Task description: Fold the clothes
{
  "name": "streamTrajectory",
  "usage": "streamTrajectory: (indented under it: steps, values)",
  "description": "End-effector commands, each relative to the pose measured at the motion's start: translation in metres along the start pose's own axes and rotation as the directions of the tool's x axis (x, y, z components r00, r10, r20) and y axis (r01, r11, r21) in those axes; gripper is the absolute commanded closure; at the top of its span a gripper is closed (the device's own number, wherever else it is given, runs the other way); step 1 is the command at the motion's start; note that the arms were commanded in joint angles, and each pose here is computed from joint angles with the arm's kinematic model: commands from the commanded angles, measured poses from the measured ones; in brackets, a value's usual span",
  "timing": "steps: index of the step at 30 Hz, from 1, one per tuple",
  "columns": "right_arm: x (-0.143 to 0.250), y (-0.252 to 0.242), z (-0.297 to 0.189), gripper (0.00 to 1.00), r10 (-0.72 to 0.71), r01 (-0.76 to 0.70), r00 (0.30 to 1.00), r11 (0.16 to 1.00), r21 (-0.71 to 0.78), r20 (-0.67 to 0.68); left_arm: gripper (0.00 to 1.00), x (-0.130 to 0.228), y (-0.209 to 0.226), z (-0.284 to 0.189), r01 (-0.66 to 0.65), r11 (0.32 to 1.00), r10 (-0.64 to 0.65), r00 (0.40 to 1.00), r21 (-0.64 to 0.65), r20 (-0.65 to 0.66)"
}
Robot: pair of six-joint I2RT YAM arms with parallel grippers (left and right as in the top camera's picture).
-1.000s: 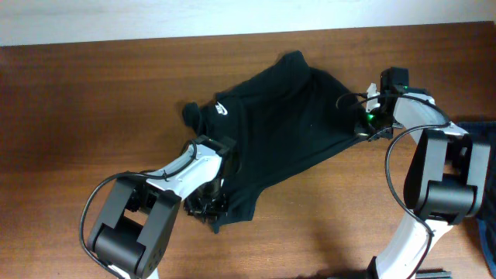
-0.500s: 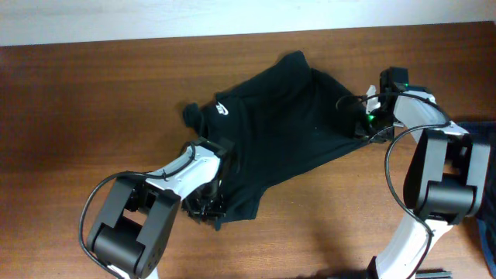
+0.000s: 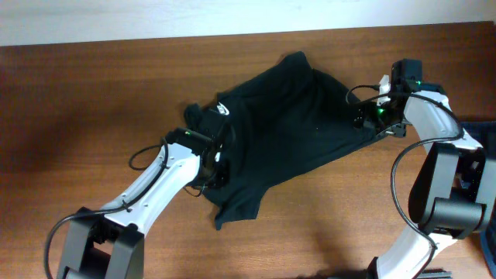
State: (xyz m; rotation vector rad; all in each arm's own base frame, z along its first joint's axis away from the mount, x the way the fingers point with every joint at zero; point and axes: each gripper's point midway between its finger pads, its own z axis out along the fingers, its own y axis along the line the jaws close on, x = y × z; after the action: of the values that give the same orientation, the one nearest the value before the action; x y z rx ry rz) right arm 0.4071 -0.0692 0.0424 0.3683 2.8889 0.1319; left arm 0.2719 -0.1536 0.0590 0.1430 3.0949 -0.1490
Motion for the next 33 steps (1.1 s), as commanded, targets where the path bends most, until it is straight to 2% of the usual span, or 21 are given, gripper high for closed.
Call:
streamTrajectory:
  steps: [1, 2, 5, 10, 16, 19, 33]
  values:
    - [-0.004, -0.005, -0.007, 0.16, 0.011, -0.012, 1.000, 1.000, 0.021, 0.025, 0.76, 0.001, -0.012, -0.001, 0.001, 0.998, -0.001, 1.000, 0.069, -0.011]
    - [-0.005, -0.009, -0.007, 0.16, 0.011, -0.012, 1.000, 0.999, 0.044, 0.028, 0.79, 0.002, -0.012, 0.000, 0.002, 0.998, -0.001, 1.000, 0.067, -0.016]
    - [-0.009, -0.016, -0.008, 0.17, 0.009, -0.013, 0.999, 0.996, 0.088, 0.046, 0.80, 0.005, -0.012, 0.000, 0.001, 0.998, 0.001, 1.000, 0.068, -0.025]
    - [-0.016, -0.016, -0.007, 0.25, 0.015, -0.021, 0.997, 0.996, 0.088, 0.073, 0.81, 0.009, -0.012, 0.005, -0.005, 0.998, 0.007, 0.999, 0.065, -0.033]
    - [-0.016, -0.035, 0.000, 0.25, 0.093, -0.102, 0.993, 0.986, 0.133, 0.077, 0.79, 0.012, -0.010, 0.023, -0.007, 0.997, 0.008, 1.000, 0.073, -0.015]
    - [-0.012, -0.037, 0.011, 0.25, 0.099, -0.105, 0.994, 0.985, 0.137, 0.050, 0.75, 0.012, -0.009, 0.026, -0.008, 0.997, 0.008, 1.000, 0.074, -0.011]
    - [-0.009, -0.040, 0.028, 0.28, 0.148, -0.152, 0.988, 0.978, 0.144, 0.036, 0.73, 0.007, -0.011, 0.025, -0.011, 0.997, 0.010, 1.000, 0.082, 0.010]
